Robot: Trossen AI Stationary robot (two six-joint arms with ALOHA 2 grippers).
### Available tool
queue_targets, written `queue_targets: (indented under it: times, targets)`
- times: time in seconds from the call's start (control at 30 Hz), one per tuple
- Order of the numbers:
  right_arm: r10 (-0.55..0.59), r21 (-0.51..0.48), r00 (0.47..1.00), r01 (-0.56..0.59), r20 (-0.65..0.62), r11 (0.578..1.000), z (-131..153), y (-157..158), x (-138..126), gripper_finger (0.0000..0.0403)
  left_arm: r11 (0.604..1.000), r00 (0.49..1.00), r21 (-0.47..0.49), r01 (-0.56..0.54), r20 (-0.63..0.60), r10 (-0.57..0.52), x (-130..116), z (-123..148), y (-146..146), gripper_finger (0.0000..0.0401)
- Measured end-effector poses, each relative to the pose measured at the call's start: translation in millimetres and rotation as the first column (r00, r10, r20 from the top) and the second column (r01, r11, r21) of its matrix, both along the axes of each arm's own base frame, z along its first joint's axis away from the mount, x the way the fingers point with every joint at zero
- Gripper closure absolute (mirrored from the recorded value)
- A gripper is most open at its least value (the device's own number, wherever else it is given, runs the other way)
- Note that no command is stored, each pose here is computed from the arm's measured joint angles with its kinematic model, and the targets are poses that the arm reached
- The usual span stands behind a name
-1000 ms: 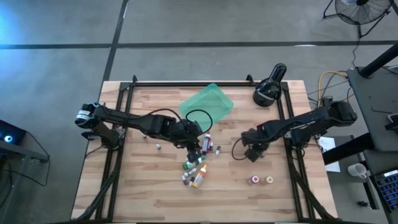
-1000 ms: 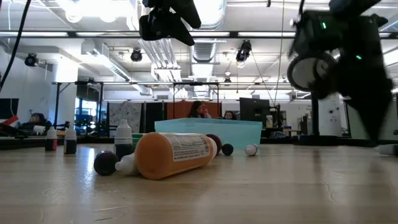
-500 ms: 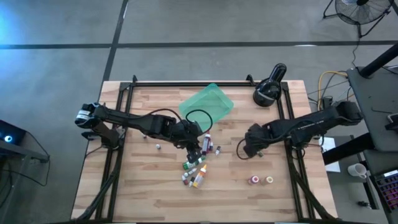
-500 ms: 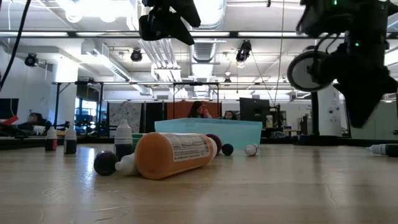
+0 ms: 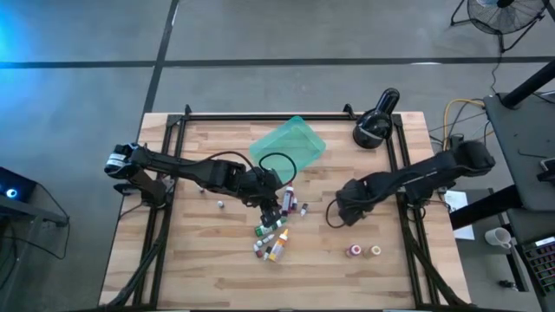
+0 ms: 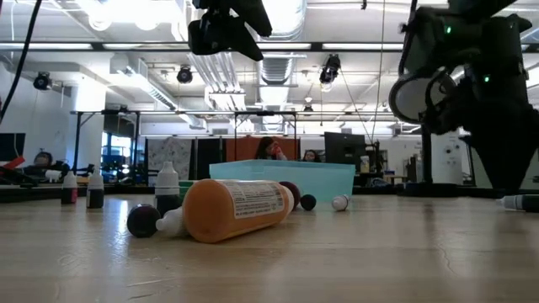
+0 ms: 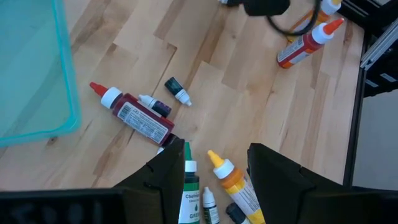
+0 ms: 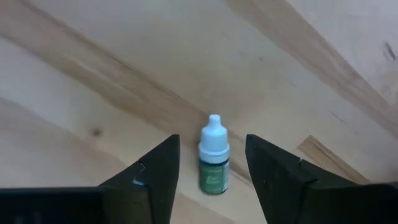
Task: Pick & Place food coloring
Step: Adjust the green small food coloring bottle
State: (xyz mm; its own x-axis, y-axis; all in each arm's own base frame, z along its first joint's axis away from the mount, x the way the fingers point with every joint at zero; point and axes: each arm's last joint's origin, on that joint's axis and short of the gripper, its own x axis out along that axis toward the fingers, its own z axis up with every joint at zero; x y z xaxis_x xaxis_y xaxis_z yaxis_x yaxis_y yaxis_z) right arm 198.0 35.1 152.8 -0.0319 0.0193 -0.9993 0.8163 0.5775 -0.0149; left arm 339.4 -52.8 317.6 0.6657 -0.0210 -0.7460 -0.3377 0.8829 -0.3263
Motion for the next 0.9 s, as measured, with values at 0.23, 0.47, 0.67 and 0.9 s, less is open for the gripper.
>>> queue_targets:
  times: [0.23, 0.47, 0.67, 0.9]
  targets:
    - [0.027, 0.001, 0.997, -0.027, -0.076, 1.0, -15, 1, 6, 0.0227, 1.0, 1.0, -0.001, -0.001, 0.0, 0.001, 0, 0, 0, 0.0254]
    - [0.044, 0.022, 0.997, -0.043, -0.068, 0.999, -14, 2, 8, 0.0267, 1.0, 1.0, -0.003, -0.004, 0.0, 0.004, 0, 0, 0, 0.0254]
    - [0.045, 0.028, 0.997, -0.044, -0.057, 0.999, -12, 2, 10, 0.0316, 1.0, 1.0, -0.003, -0.003, -0.001, 0.003, 0, 0, 0, 0.0254]
    - [0.023, 0.08, 0.998, -0.019, -0.058, 0.997, -12, 1, 11, 0.0331, 1.0, 1.0, -0.003, -0.004, -0.001, 0.004, 0, 0, 0, 0.0254]
